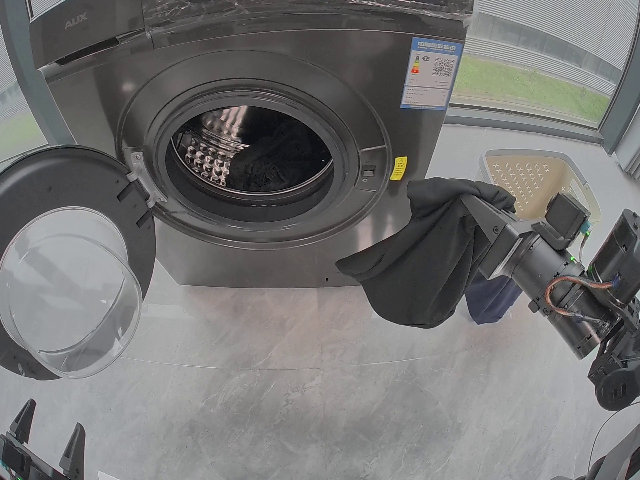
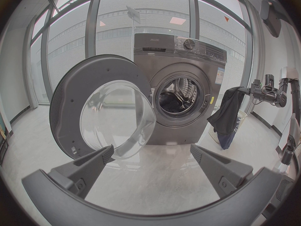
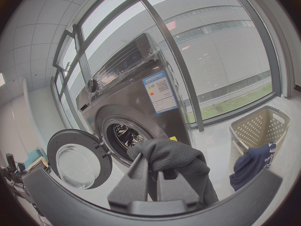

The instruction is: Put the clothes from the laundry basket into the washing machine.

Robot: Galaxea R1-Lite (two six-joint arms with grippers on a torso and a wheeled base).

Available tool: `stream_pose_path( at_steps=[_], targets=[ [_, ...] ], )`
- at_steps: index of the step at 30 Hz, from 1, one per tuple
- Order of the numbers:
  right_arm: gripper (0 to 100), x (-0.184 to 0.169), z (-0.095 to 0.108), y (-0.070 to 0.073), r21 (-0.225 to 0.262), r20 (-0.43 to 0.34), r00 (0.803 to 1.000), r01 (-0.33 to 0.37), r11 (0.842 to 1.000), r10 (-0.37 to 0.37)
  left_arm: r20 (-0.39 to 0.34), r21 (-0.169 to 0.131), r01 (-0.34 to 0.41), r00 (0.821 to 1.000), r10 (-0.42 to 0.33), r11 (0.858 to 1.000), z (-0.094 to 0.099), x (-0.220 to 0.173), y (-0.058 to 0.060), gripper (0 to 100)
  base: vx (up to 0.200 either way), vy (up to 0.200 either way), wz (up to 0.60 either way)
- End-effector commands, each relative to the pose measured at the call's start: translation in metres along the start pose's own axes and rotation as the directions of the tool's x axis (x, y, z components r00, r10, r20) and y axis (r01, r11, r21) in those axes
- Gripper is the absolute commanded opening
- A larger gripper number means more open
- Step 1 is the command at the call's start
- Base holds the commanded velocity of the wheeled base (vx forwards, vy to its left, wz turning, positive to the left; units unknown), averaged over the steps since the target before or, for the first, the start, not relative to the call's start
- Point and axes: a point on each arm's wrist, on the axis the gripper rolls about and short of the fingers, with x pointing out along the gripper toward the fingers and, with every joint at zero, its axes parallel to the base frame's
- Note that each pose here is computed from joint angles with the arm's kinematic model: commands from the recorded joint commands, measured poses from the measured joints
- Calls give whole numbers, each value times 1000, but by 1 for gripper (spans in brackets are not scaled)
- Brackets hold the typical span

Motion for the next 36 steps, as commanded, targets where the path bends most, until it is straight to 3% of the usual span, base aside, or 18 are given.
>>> stream_pose_path(
  at_steps=[1,8,23,36],
  targets=[
    [0,0,0,0,1,-1,1000,0,1000,0,-11,0,-1,1000,1,1000,-4,1,0,100,0,0,0],
    [0,0,0,0,1,-1,1000,0,1000,0,-12,0,0,1000,0,1000,-4,1,0,100,0,0,0],
    [0,-1,-2,-1,0,-8,1000,3,1000,-3,-11,-2,-1,1000,1,1000,-4,1,0,100,0,200,0],
    [0,-2,-3,-1,0,-12,1000,3,1000,-3,-11,-2,-1,1000,1,1000,-4,1,0,100,-46,0,0]
  ],
)
